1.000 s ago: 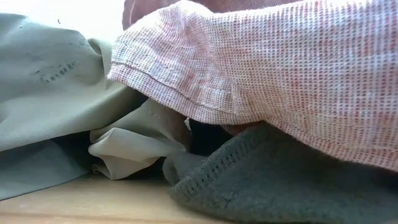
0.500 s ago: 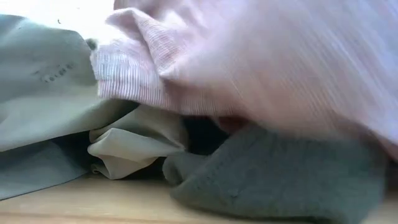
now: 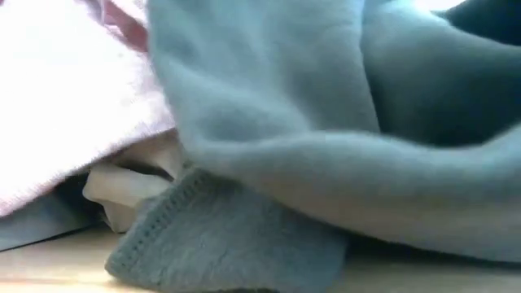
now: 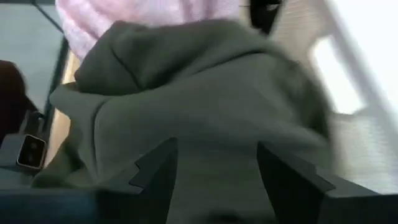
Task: Fold laundry
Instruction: Put the pink polo into the white laundry bin
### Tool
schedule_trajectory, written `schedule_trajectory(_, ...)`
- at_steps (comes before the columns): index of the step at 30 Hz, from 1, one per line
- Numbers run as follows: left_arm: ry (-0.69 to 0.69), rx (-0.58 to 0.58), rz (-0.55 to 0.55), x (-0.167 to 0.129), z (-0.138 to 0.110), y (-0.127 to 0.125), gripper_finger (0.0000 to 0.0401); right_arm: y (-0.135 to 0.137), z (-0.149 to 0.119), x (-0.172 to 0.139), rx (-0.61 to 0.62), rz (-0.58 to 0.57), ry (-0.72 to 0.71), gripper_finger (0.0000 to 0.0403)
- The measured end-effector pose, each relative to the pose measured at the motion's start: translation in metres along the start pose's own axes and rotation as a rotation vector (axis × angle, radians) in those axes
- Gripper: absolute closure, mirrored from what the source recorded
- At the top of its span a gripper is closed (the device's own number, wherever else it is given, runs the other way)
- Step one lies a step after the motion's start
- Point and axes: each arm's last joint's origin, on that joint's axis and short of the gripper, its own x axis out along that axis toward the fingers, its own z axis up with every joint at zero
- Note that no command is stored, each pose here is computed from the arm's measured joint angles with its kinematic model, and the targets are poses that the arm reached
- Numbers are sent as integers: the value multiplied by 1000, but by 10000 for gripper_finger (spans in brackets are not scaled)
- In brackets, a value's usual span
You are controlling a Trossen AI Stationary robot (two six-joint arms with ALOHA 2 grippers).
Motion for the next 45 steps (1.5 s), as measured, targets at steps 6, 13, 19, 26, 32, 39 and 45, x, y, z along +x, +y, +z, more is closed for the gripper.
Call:
schedule_trajectory(6,10,0,3,1,-3,1,399,3,-24,24,-37,24,-5,193)
schedule_trajectory(13,10,24,3,1,-3,1,399,5,-34,24,-69,67,73,193)
schedule_trajectory(19,14,28,4,1,-3,1,399,-1,-48,25,-60,-35,191,274)
schedule_trajectory(26,-20,25,-31,1,4,-1,399,-12,-62,19,-47,-157,355,396)
schedule_trajectory(32,-110,32,-121,3,35,-9,392,-31,-68,-7,92,-444,490,402)
schedule_trajectory(39,-196,51,-189,7,68,-17,390,-45,-58,-34,418,-599,437,402)
schedule_trajectory(45,-188,57,-187,8,68,-17,389,-47,-50,-40,415,-514,409,400)
